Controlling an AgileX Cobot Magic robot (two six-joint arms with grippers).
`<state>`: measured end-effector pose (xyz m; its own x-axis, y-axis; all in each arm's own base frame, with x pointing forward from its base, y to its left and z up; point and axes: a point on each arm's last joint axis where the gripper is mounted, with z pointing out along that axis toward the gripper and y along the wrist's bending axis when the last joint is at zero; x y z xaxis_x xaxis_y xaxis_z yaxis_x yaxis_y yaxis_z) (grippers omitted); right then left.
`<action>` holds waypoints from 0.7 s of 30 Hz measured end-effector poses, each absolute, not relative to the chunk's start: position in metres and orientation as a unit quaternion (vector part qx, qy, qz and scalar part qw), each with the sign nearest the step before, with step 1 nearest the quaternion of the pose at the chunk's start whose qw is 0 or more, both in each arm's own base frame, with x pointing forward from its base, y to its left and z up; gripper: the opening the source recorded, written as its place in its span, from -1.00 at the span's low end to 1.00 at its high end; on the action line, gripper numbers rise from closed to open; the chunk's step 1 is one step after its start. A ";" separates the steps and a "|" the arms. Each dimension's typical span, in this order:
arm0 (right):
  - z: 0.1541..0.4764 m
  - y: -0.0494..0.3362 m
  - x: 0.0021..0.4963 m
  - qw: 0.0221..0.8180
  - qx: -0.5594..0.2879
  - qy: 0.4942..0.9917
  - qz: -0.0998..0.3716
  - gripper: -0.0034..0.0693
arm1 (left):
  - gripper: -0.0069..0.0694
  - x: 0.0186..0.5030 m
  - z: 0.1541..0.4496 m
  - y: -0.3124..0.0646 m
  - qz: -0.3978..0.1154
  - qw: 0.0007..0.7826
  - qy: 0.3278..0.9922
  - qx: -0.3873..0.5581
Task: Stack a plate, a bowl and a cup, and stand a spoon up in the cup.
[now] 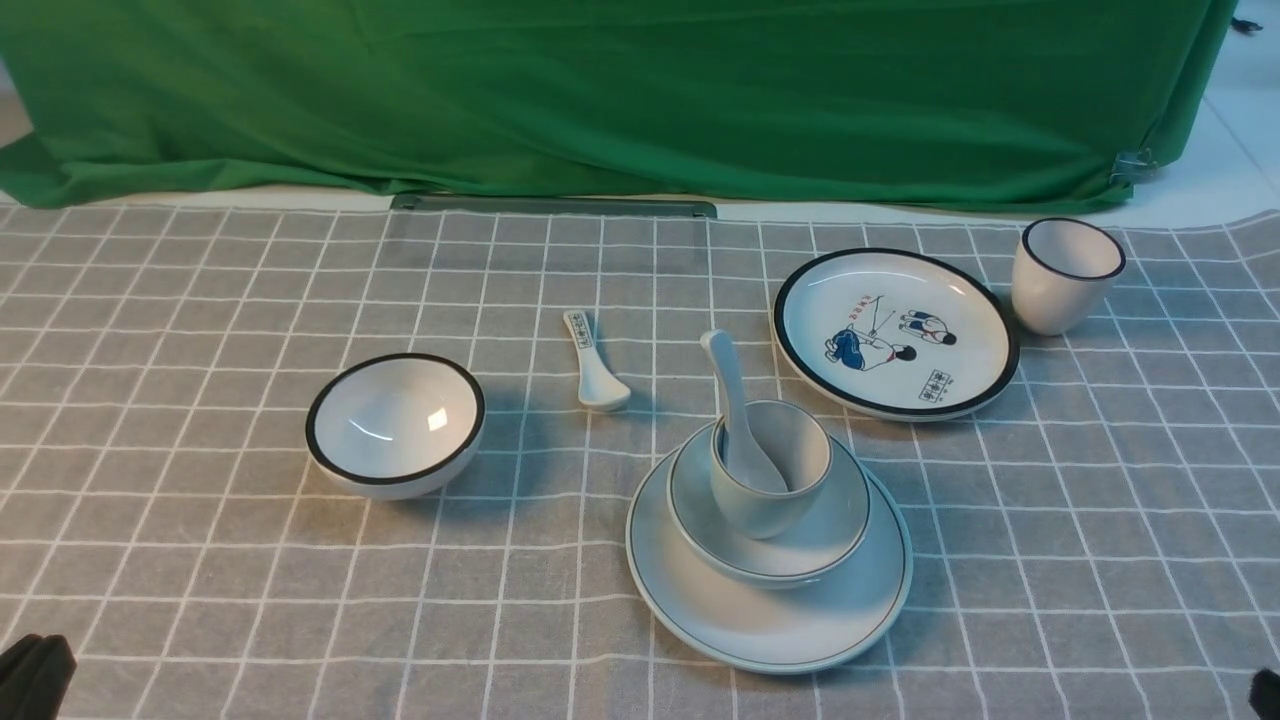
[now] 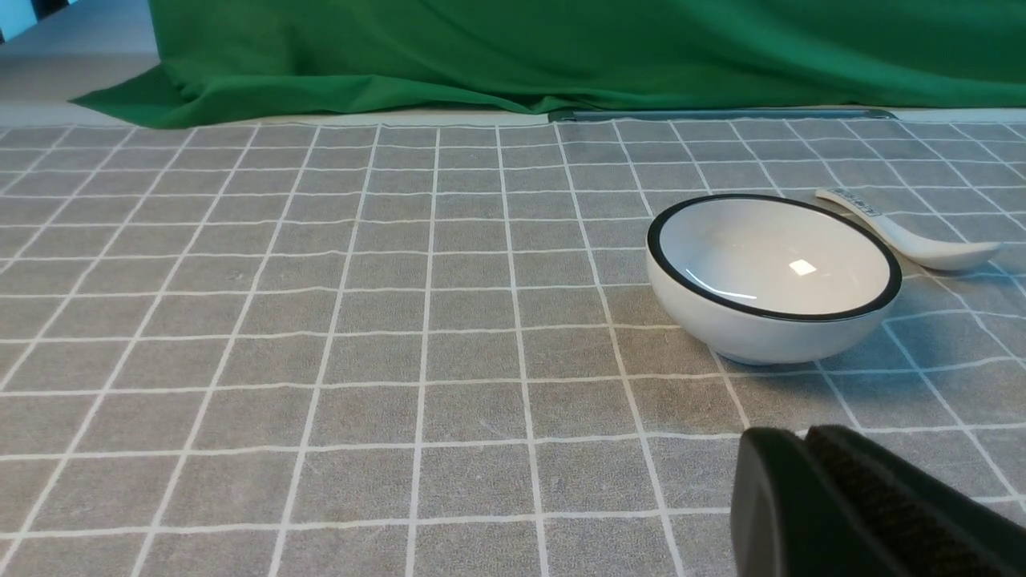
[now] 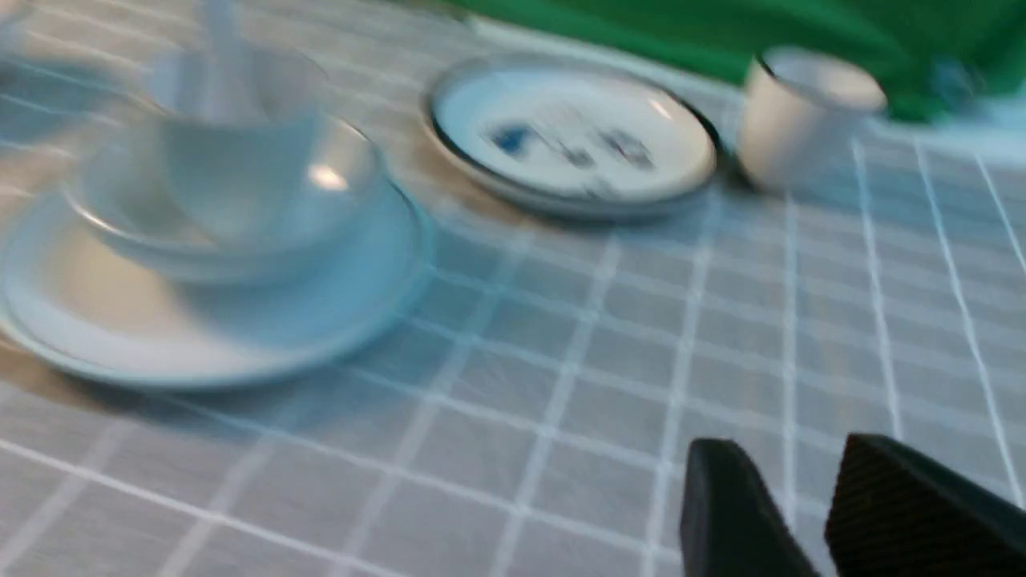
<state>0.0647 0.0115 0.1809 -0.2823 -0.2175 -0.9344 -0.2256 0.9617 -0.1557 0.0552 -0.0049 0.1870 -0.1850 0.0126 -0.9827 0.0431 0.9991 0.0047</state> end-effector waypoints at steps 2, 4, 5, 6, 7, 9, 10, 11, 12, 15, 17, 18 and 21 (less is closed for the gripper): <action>0.177 0.007 0.063 0.573 -0.113 0.812 -0.011 -0.24 | -0.79 0.055 0.187 -0.005 -0.012 0.638 0.770 0.018; 0.175 0.003 0.059 0.570 -0.086 0.817 -0.025 -0.24 | -0.79 0.055 0.187 -0.005 -0.012 0.638 0.770 0.018; 0.175 0.002 0.057 0.573 -0.077 0.815 -0.028 -0.24 | -0.79 0.055 0.187 -0.005 -0.012 0.638 0.770 0.018; 0.175 0.001 0.054 0.581 -0.069 0.810 -0.034 -0.24 | -0.79 0.055 0.187 -0.005 -0.012 0.638 0.770 0.018; 0.176 0.001 0.053 0.587 -0.067 0.806 -0.035 -0.24 | -0.79 0.055 0.187 -0.005 -0.012 0.638 0.770 0.018; 0.175 0.001 0.053 0.586 -0.068 0.807 -0.035 -0.24 | -0.79 0.055 0.187 -0.005 -0.011 0.640 0.768 0.018; 0.175 0.001 0.052 0.582 -0.069 0.809 -0.035 -0.24 | -0.79 0.055 0.187 -0.005 -0.010 0.639 0.769 0.019; 0.174 0.001 0.052 0.581 -0.069 0.810 -0.034 -0.24 | -0.79 0.055 0.187 -0.005 -0.009 0.639 0.769 0.020; 0.174 0.001 0.052 0.581 -0.069 0.810 -0.034 -0.24 | -0.79 0.055 0.187 -0.005 -0.009 0.639 0.769 0.020; 0.174 0.001 0.052 0.580 -0.069 0.811 -0.034 -0.24 | -0.79 0.055 0.187 -0.005 -0.008 0.639 0.769 0.020; 0.174 0.001 0.052 0.580 -0.068 0.811 -0.033 -0.24 | -0.79 0.055 0.187 -0.005 -0.008 0.639 0.769 0.021; 0.174 0.001 0.052 0.580 -0.067 0.811 -0.033 -0.24 | -0.79 0.055 0.187 -0.005 -0.007 0.639 0.769 0.021; 0.174 0.001 0.052 0.580 -0.064 0.811 -0.030 -0.24 | -0.79 0.055 0.187 -0.005 -0.007 0.639 0.769 0.021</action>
